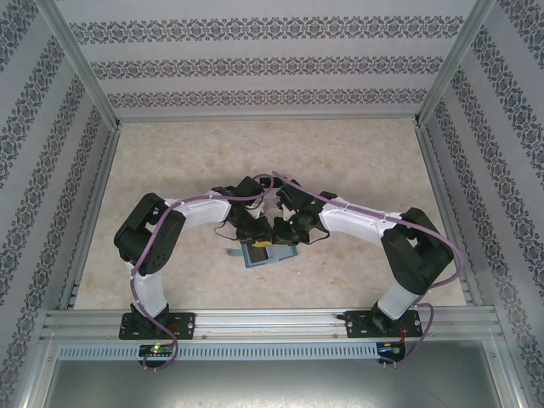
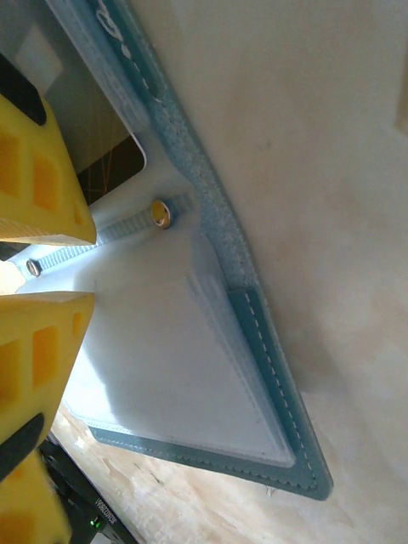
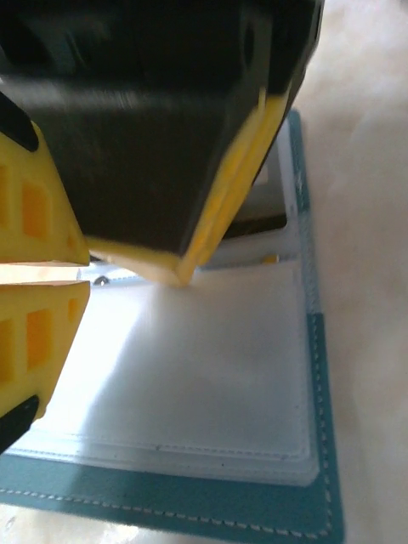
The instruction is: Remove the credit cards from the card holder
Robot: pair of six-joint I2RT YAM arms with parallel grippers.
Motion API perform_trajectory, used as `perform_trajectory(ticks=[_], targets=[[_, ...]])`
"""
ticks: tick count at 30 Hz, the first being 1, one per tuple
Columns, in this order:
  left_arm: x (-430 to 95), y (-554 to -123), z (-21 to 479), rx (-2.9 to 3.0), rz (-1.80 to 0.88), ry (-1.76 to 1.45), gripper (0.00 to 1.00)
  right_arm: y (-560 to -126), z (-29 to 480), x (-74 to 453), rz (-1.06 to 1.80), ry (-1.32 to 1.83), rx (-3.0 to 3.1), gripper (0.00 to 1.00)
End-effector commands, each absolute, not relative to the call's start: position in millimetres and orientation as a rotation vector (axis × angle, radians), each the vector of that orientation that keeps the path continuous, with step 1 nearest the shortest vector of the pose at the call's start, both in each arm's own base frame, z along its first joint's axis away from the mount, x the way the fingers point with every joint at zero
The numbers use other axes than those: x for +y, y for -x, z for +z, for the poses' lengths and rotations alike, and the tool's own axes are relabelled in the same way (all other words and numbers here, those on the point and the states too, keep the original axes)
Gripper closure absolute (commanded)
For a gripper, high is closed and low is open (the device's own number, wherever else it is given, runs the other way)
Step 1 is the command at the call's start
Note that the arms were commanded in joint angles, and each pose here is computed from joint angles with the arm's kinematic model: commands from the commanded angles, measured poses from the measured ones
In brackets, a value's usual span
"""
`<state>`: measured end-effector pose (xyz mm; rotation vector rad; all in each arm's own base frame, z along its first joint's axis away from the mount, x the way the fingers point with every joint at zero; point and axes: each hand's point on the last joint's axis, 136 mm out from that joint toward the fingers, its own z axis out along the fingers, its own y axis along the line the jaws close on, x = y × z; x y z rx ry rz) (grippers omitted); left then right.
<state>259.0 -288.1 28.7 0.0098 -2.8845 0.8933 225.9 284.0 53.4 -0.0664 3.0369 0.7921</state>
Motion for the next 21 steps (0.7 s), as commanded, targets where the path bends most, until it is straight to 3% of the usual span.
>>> perform_trajectory(ticks=[1,12,21], targets=[[-292.9,-260.5,30.0,-2.894,0.897,-0.001,0.79,-226.0,42.0,287.6,0.847,0.015,3.051,0.87],[-271.1,-263.8,48.0,-3.017,0.812,-0.028,0.90,-227.4,29.3,298.1,0.908,0.006,3.069,0.88],[-249.7,-259.8,60.1,-3.069,0.757,-0.062,0.91,-232.5,36.4,307.3,0.955,0.027,3.053,0.88]])
